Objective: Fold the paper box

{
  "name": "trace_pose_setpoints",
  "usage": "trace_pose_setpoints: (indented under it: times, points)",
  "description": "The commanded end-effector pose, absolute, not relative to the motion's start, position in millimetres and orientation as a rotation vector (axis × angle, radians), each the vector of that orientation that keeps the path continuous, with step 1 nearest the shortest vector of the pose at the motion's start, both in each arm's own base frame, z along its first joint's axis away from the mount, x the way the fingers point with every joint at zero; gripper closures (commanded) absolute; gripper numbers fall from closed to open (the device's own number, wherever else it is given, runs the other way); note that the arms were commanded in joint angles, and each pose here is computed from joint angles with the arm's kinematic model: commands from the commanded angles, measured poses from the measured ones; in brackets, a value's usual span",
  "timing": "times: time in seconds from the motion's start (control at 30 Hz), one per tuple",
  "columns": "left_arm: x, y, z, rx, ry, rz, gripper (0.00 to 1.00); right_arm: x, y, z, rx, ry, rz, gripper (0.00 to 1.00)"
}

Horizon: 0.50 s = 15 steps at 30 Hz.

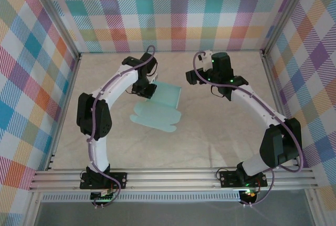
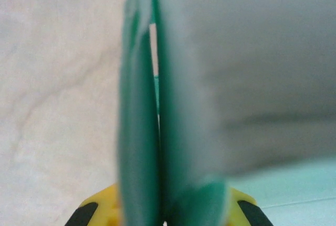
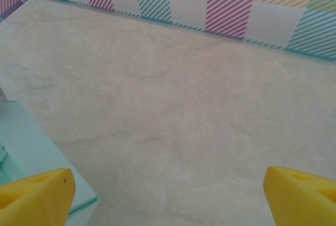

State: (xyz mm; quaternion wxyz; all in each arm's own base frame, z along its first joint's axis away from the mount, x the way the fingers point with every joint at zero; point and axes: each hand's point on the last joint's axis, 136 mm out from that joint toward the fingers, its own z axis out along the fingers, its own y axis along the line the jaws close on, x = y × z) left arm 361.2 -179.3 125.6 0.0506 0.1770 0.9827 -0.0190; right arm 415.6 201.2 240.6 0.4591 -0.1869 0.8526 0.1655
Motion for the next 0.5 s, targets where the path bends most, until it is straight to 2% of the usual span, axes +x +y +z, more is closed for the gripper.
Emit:
trace_pose_setpoints:
  times: [0.0, 0.47]
  points:
    - [324, -152, 108, 0.678, 3.197, 0.156, 1.0, 409, 210, 232, -0.463, 2.11, 0.498, 0.08]
    - [324, -150, 67, 0.89, 3.416, 0.327, 1.0, 416, 211, 198, -0.474, 2.176, 0.477, 0.08]
